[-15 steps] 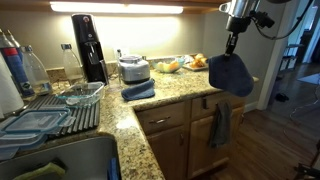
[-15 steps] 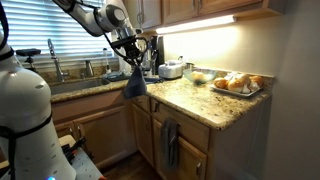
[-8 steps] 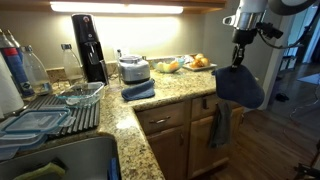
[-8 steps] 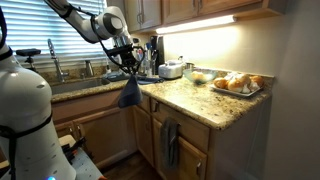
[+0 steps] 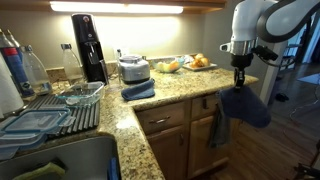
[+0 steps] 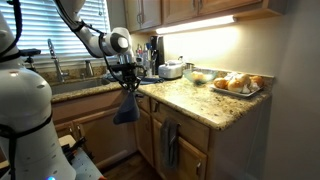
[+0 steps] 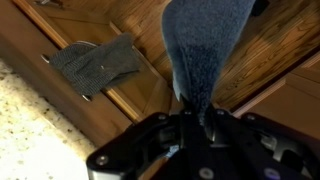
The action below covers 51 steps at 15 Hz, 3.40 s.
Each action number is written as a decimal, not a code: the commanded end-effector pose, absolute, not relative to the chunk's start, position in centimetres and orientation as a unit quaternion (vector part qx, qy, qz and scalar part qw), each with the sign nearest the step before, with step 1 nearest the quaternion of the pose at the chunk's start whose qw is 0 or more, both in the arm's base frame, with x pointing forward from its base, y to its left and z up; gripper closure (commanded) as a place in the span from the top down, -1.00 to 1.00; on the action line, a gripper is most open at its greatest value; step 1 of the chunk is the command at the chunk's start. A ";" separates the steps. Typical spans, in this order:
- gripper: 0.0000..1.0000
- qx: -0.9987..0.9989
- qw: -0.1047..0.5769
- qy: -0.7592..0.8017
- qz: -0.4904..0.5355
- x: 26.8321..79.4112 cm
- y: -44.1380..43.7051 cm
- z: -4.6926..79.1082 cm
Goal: Put the towel on the counter on the hook hanging on the top drawer
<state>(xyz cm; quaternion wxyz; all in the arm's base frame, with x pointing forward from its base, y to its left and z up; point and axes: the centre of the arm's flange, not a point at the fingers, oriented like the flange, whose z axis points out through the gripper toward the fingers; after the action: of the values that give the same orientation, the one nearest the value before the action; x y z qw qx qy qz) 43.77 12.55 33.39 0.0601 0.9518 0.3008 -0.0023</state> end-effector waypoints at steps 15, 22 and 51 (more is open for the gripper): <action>-0.90 0.958 0.029 0.285 -0.012 46.2 12.1 27.5; -0.90 0.966 0.009 0.259 -0.008 47.8 10.8 22.8; -0.90 0.966 0.058 0.248 0.036 51.6 10.8 19.3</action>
<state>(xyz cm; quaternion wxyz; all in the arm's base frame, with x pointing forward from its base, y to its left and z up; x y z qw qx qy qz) 51.04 10.55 20.05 0.0538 0.9667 0.2490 0.0242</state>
